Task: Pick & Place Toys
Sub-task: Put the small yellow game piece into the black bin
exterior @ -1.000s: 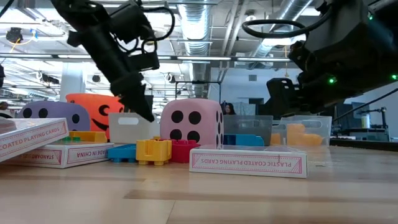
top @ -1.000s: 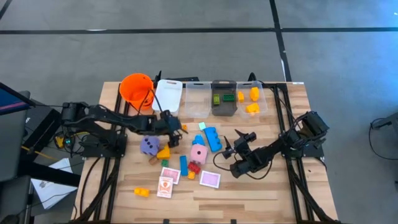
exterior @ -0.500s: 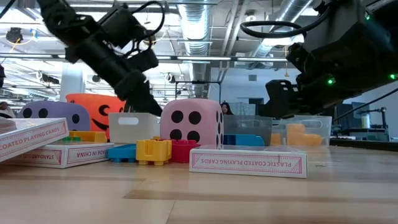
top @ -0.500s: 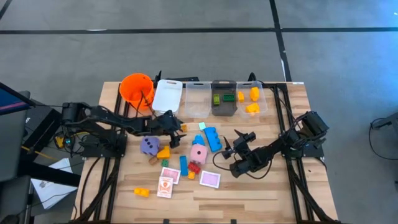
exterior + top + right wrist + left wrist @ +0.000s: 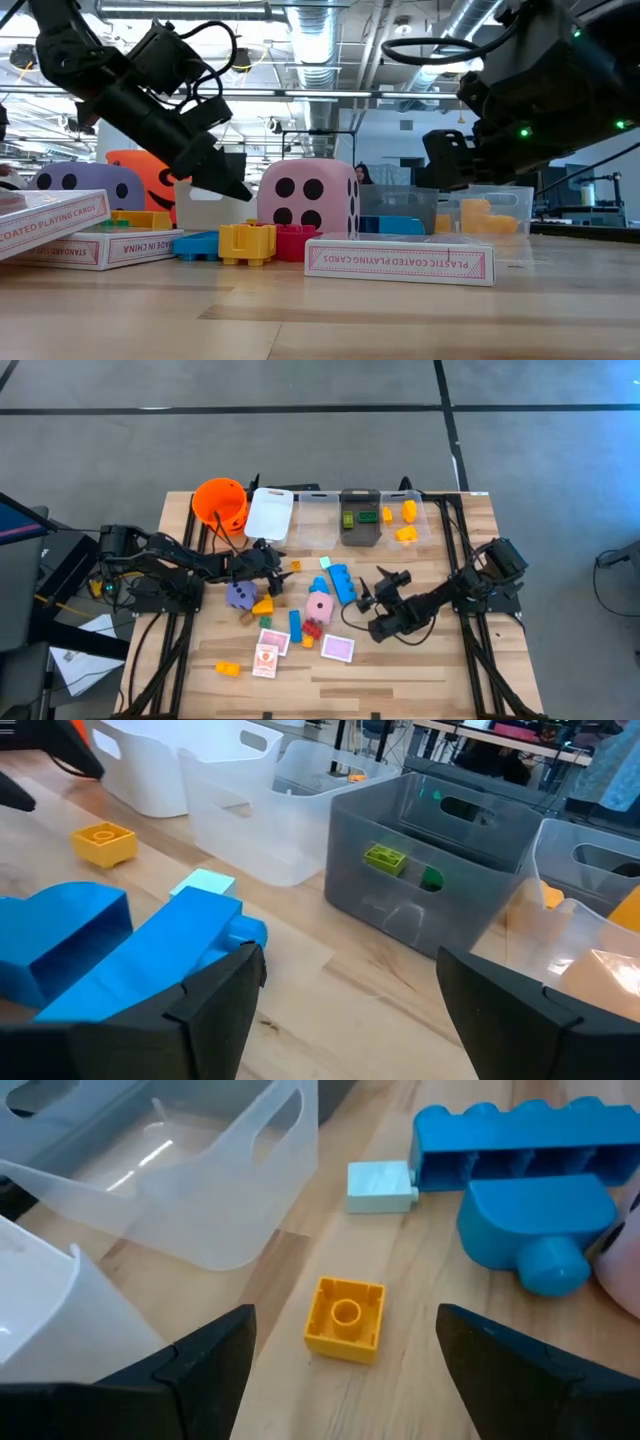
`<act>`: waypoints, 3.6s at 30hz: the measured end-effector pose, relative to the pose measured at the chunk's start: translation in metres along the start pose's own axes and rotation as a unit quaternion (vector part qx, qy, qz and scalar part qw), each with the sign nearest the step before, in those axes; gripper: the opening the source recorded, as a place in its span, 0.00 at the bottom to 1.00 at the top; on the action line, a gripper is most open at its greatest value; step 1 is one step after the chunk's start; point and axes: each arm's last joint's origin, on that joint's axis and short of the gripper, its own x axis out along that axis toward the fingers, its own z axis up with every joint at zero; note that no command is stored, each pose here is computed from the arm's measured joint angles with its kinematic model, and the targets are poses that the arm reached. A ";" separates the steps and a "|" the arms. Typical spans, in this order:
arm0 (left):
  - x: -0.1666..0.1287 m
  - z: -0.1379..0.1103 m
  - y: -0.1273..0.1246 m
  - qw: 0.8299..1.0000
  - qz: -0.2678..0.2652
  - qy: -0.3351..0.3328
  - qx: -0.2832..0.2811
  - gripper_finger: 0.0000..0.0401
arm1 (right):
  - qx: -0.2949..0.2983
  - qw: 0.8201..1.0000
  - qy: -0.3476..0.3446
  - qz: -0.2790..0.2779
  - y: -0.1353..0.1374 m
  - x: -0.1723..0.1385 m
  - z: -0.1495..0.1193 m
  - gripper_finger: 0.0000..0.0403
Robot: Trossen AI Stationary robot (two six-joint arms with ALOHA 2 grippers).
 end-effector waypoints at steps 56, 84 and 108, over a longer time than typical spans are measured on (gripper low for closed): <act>0.044 -0.022 -0.017 1.000 -0.002 0.012 -0.007 0.33 | 0.010 1.000 0.008 0.001 0.001 0.003 0.001 0.73; -0.030 0.062 -0.015 0.954 -0.201 -0.171 -0.143 0.33 | -0.093 0.994 -0.015 0.055 0.019 -0.006 0.011 0.73; -0.039 0.058 -0.053 0.883 -0.382 -0.108 -0.250 0.33 | -0.142 0.932 -0.158 0.293 0.054 -0.032 0.064 0.73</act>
